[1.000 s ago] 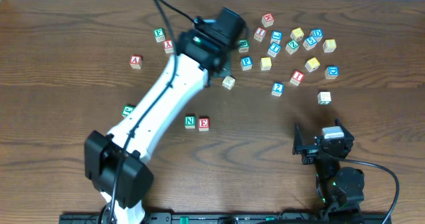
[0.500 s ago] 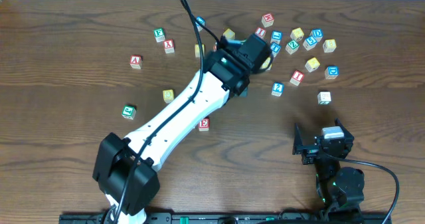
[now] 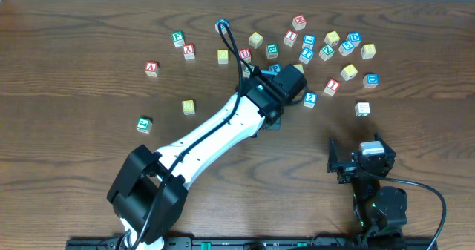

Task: Spell out NEURIPS
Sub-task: 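Lift the red U block and carry it toward the N and E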

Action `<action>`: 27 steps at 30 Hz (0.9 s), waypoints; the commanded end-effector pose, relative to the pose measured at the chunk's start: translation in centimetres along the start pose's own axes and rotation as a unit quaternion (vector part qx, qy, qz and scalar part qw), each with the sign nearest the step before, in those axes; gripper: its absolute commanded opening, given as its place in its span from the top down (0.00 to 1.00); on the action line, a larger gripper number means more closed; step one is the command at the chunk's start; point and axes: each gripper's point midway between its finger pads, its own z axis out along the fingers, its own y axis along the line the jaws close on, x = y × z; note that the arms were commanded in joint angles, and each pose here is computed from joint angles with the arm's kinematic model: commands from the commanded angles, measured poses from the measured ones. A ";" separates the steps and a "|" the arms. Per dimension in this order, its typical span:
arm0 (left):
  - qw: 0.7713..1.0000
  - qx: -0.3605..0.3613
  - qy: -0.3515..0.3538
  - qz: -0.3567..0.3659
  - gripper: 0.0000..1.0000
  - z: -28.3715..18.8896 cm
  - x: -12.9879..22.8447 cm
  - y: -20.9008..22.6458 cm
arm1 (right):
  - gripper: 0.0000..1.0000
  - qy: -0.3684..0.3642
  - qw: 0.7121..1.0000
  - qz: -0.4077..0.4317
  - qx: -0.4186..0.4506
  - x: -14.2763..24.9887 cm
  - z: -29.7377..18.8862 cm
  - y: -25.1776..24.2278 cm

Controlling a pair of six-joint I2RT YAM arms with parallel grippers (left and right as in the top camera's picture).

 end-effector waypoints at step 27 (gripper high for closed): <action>1.000 0.007 0.025 -0.012 0.92 4.0 4.2 -0.5 | 0.01 0.001 1.000 0.002 0.001 0.1 0.0 -0.1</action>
